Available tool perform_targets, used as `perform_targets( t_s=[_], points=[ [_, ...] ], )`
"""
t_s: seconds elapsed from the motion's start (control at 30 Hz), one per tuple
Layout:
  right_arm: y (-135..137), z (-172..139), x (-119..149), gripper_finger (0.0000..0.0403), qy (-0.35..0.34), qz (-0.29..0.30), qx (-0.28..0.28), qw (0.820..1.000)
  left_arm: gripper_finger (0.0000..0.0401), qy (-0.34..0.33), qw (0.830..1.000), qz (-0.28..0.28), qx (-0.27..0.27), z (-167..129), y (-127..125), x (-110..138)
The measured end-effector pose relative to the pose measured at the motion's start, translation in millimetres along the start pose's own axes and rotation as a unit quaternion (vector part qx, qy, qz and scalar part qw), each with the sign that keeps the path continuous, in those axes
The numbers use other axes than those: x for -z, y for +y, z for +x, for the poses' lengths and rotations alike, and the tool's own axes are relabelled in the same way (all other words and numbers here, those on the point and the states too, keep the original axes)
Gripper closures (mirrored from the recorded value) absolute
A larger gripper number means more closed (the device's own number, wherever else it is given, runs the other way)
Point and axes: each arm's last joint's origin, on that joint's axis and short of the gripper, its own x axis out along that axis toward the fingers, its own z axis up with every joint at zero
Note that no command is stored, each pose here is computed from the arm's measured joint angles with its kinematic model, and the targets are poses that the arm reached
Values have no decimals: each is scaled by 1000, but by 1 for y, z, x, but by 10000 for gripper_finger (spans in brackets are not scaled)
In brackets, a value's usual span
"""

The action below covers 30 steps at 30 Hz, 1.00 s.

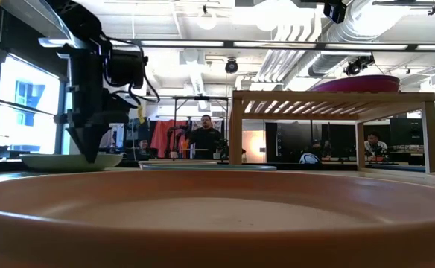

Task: Place and stack plates onto a shelf
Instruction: Stack the green plate on the purple plate on the shelf

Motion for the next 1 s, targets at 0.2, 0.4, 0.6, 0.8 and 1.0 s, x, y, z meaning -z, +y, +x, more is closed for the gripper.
perform_targets(
  t_s=[0.2,0.4,0.6,0.8,1.0],
  points=[
    [0,0,0,285,0,0,0,1000,400,-5,999,33,7,-21,-13,-6],
    [0,0,0,285,0,0,0,1000,400,-7,997,80,11,-51,-27,-13],
    [0,0,0,285,0,0,0,1000,400,-13,991,135,7,-84,-39,-13],
    [0,0,0,285,0,27,0,1000,401,-40,973,226,11,-118,-54,-12],
    [0,0,0,285,0,70,0,998,401,-82,936,342,14,-153,-66,-8]
  ],
)
